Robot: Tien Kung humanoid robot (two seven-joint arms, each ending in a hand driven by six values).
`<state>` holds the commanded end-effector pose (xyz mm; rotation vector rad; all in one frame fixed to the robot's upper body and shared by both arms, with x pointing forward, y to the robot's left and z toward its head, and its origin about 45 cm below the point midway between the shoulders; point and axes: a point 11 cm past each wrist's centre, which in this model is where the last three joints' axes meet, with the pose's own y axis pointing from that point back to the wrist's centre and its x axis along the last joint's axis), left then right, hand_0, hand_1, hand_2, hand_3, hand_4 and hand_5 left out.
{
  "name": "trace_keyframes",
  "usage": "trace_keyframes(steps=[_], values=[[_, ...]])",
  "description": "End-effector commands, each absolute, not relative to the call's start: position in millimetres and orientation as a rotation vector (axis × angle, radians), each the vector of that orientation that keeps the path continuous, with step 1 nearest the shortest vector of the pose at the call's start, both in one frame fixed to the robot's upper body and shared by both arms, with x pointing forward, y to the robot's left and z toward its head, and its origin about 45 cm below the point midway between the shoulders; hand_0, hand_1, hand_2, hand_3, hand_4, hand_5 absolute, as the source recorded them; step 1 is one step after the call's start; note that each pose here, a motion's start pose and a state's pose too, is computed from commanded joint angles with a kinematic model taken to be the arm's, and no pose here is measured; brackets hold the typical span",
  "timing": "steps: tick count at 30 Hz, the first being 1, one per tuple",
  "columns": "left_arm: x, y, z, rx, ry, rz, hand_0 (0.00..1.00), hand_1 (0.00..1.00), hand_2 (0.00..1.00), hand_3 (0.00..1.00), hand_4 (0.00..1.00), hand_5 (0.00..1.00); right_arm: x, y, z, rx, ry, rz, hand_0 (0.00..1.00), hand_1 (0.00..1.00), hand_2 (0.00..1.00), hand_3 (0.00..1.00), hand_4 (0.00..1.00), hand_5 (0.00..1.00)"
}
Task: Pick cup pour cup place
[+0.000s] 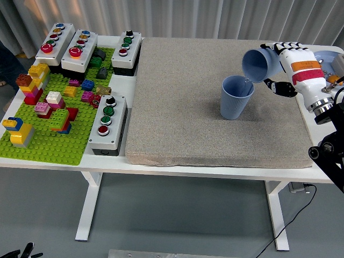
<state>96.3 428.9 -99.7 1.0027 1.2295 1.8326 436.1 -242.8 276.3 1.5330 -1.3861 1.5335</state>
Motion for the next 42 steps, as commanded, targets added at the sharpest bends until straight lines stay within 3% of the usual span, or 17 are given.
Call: trace_keyframes(steps=[42], values=[[93.8, 428.7, -100.4, 1.007, 1.235, 1.83, 0.72, 0.652, 0.731, 0.654, 0.487, 0.978, 431.4, -236.2, 275.1, 1.483, -1.394, 1.559, 0.853, 0.609, 0.491, 0.541, 0.554, 0.002]])
